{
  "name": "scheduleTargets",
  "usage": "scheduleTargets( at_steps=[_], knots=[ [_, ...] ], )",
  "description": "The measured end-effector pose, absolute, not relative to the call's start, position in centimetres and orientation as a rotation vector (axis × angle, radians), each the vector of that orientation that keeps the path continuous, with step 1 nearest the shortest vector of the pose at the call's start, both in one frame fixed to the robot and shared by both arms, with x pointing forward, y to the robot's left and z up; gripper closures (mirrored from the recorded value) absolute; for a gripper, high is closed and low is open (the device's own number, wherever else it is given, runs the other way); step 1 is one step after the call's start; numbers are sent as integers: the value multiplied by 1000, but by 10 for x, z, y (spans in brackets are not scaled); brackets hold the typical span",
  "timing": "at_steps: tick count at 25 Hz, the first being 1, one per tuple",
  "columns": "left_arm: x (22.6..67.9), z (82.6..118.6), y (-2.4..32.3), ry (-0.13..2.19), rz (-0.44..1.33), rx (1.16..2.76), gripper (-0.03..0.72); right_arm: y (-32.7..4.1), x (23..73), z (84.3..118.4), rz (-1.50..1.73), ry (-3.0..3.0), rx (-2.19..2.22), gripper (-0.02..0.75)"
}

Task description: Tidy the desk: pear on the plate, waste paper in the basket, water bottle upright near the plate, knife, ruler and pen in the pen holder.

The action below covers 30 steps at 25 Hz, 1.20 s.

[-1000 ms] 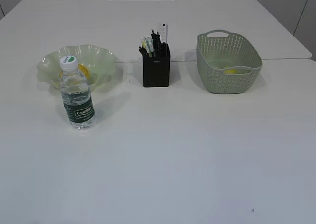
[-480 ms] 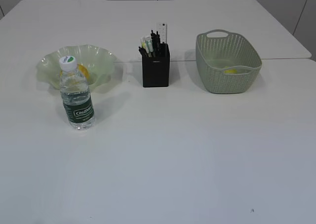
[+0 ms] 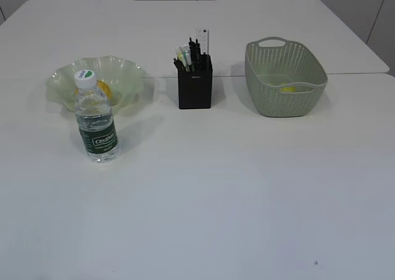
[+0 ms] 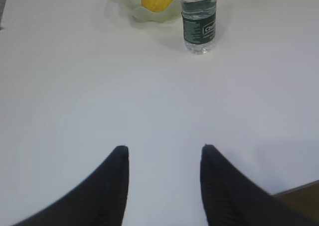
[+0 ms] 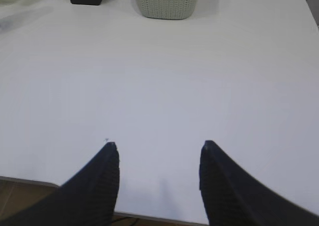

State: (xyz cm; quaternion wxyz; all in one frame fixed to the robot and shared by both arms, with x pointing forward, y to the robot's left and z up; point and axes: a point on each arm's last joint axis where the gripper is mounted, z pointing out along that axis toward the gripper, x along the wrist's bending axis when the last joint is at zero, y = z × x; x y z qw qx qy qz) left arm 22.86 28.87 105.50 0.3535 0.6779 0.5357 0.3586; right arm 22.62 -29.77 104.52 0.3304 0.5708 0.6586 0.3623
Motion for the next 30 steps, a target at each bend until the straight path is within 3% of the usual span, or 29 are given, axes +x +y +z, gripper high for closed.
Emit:
scheduleTargets(
  at_steps=[30],
  knots=[
    [229,1055,288,1396,932,1745,358,-297,226,1045,927,1690,1517,351]
  ],
)
